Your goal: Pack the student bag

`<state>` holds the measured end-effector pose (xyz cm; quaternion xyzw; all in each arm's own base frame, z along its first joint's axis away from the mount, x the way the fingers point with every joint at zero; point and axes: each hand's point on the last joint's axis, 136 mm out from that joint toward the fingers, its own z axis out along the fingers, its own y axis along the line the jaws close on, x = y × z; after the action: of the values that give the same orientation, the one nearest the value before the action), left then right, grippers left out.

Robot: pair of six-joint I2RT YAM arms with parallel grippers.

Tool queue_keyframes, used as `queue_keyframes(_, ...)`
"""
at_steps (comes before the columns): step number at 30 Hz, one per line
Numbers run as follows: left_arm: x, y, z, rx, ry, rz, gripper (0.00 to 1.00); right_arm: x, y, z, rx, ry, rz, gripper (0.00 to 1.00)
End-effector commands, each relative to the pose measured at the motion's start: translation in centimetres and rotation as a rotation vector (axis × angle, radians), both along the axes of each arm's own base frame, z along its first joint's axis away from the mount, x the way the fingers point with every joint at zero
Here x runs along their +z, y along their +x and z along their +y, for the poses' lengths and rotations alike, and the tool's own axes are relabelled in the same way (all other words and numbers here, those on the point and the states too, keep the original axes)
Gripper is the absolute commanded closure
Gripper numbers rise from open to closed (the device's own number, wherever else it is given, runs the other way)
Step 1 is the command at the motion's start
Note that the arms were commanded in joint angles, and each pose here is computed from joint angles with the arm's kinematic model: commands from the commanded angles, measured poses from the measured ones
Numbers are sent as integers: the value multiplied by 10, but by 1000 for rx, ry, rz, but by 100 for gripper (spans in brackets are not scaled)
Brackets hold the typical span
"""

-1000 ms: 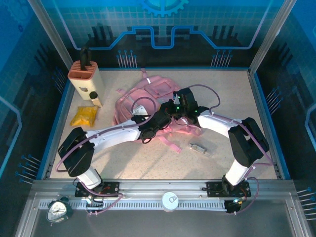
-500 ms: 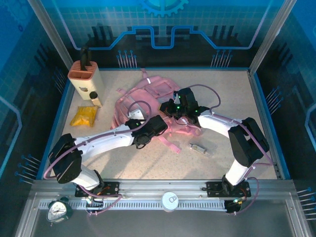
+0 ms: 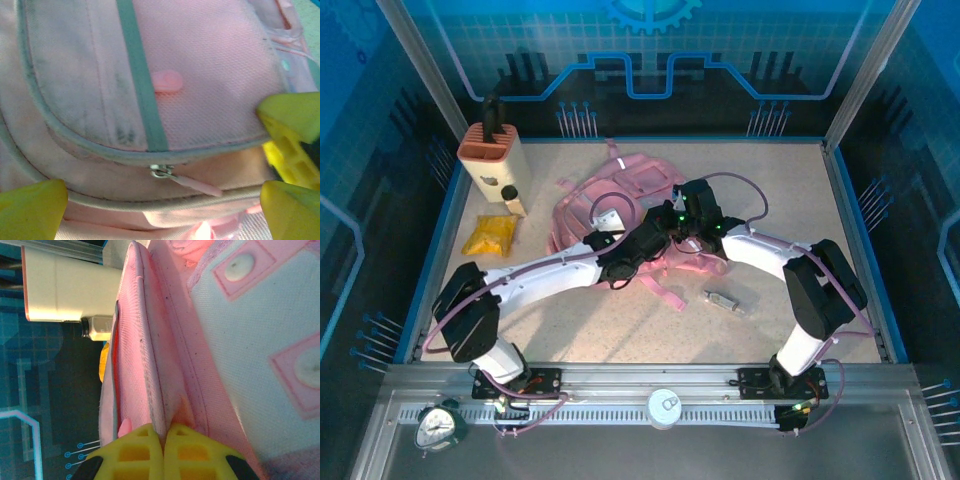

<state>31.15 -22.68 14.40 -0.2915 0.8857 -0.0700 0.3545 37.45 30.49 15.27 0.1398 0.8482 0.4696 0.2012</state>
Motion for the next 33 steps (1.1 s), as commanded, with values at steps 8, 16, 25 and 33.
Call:
queue_keyframes(8, -12, 10, 14, 88, 15, 27, 1, 58, 2, 14, 26, 129, -148, 100)
queue_keyframes(16, -20, 12, 20, 93, 47, 54, 2, 58, 2, 13, 22, 117, -153, 100)
queue_keyframes(25, -16, 2, 22, 54, 34, 48, 35, 54, 6, 14, 19, 107, -154, 100)
queue_keyframes(33, -15, 2, 1, -25, -26, 42, 55, 50, 8, 16, 22, 100, -153, 100)
